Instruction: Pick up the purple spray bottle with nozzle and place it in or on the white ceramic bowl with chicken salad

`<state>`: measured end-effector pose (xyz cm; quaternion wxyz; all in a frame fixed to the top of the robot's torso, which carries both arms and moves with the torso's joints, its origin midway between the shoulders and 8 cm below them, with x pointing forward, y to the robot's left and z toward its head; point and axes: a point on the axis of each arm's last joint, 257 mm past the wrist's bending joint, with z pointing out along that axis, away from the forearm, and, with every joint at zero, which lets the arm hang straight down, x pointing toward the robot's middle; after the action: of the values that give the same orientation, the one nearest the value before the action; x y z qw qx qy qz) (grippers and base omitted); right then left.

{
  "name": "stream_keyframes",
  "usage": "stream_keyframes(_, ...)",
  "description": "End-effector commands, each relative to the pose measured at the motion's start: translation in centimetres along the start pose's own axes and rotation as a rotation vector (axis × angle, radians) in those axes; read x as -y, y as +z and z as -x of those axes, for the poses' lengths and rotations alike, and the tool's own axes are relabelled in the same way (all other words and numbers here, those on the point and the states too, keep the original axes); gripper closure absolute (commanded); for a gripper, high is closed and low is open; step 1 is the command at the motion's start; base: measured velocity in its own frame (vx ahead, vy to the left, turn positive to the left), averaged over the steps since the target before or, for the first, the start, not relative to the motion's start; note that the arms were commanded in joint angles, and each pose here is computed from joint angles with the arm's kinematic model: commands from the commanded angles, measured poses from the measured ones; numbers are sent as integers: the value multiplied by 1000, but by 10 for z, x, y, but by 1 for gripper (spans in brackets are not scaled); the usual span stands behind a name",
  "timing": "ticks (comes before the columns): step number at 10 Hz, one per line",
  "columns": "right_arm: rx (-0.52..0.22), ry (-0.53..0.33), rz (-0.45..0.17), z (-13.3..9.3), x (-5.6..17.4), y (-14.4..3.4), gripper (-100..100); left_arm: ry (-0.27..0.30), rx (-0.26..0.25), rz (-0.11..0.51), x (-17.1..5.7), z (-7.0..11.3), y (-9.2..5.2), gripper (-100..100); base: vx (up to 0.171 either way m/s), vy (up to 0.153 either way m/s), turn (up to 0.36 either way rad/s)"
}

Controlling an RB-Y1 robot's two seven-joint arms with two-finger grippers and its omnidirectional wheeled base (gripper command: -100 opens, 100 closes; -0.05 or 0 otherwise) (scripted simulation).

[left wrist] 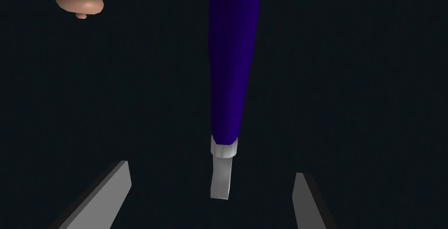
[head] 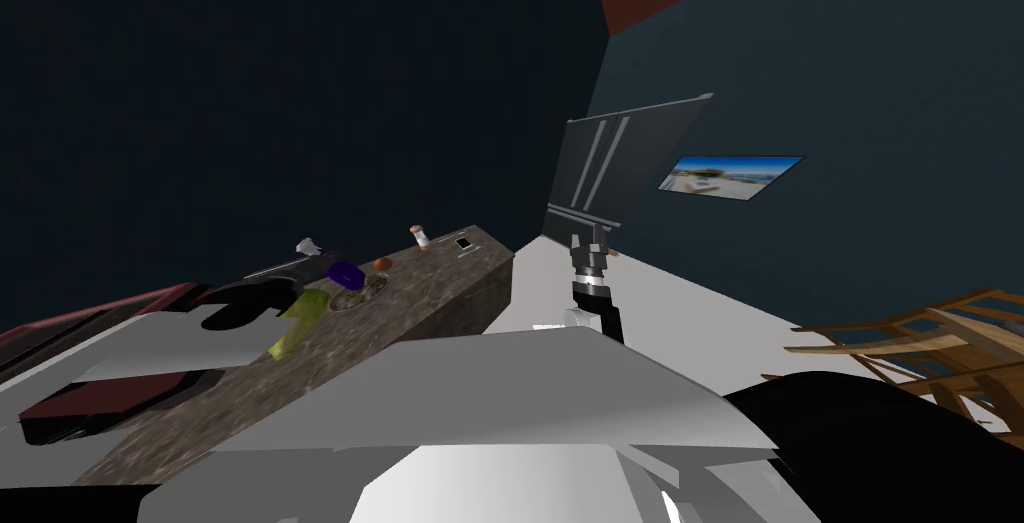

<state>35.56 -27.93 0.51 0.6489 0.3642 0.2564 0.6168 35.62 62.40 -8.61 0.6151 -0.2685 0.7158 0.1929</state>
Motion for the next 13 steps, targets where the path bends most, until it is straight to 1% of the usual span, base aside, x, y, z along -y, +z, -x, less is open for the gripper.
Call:
stream_keyframes(1,0,0,0,0,0,0,0,-1,0,-4,6,8,-6,-100,15,31,30)
stream_keyframes(6,0,0,0,0,0,0,0,3,-4,-24,24,30,-23,-100,9,7,16)
stream_keyframes(7,0,0,0,0,0,0,0,3,-2,-22,22,27,-21,-100,0,0,0)
stream_keyframes(8,0,0,0,0,0,0,0,2,-3,-21,22,27,-21,0,0,0,0)
stream_keyframes(13,0,0,0,0,0,0,0,2,-3,-21,22,27,-21,0,0,0,0)
